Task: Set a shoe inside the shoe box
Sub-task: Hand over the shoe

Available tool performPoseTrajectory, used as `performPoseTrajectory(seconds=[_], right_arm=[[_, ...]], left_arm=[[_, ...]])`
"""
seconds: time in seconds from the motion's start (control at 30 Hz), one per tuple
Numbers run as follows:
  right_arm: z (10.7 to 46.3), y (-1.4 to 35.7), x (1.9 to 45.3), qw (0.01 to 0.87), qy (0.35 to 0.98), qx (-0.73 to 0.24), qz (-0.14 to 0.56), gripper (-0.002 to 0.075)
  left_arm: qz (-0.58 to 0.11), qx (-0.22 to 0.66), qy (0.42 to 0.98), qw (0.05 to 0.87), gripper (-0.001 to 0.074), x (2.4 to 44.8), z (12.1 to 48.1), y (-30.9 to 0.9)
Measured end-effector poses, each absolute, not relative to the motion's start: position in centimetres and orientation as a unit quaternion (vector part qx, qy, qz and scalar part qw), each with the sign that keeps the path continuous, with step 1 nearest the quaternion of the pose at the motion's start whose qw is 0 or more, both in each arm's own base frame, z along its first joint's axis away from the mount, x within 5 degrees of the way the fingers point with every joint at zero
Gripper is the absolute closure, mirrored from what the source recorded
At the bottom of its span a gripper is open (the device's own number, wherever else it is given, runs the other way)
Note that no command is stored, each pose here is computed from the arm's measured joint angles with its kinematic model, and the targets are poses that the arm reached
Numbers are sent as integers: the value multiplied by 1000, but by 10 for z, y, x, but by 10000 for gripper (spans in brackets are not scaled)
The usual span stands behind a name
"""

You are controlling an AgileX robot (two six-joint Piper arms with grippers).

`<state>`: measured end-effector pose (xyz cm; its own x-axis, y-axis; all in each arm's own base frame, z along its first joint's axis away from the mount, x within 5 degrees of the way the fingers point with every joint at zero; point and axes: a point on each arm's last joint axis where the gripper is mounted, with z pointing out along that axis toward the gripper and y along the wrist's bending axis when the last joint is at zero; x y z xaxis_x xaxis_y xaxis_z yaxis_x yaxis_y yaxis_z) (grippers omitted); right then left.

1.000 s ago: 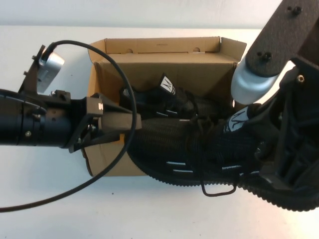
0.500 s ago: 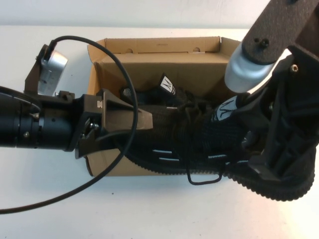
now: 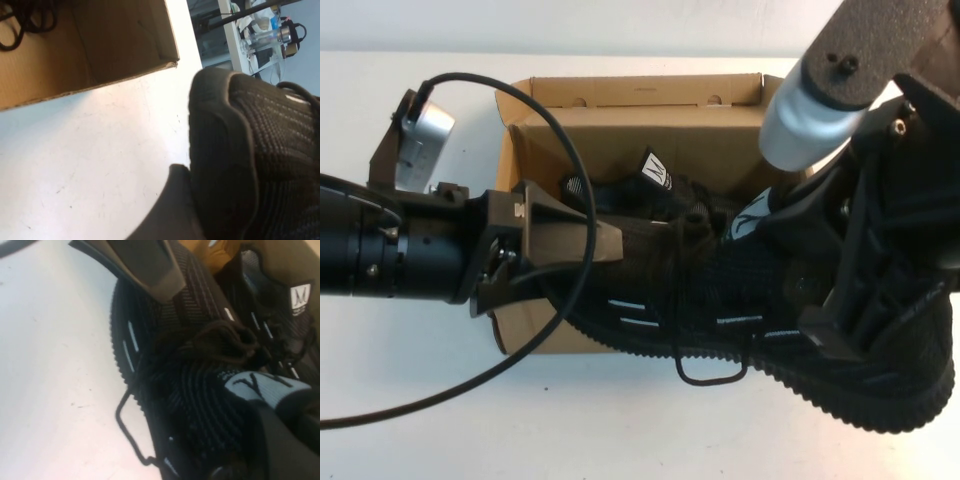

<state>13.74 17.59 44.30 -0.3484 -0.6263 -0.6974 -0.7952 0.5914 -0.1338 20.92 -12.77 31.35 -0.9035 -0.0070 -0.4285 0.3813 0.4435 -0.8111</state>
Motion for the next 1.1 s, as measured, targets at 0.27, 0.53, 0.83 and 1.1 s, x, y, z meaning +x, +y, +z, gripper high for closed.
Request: performPoseTrajectory(seconds=[0.27, 0.53, 0.83, 1.1], right_arm=[[443, 177, 137, 365, 812, -438, 121, 721], [443, 176, 136, 366, 812, -438, 121, 721], [443, 176, 136, 362, 814, -438, 119, 721], [441, 172, 134, 343, 830, -425, 117, 665]], left_arm=[[-511, 106, 830, 197, 225, 211, 313, -126], [-509, 116, 827, 210, 624, 213, 313, -126], [-510, 127, 822, 217, 624, 213, 314, -126], [-525, 133, 808, 233, 624, 215, 317, -128]])
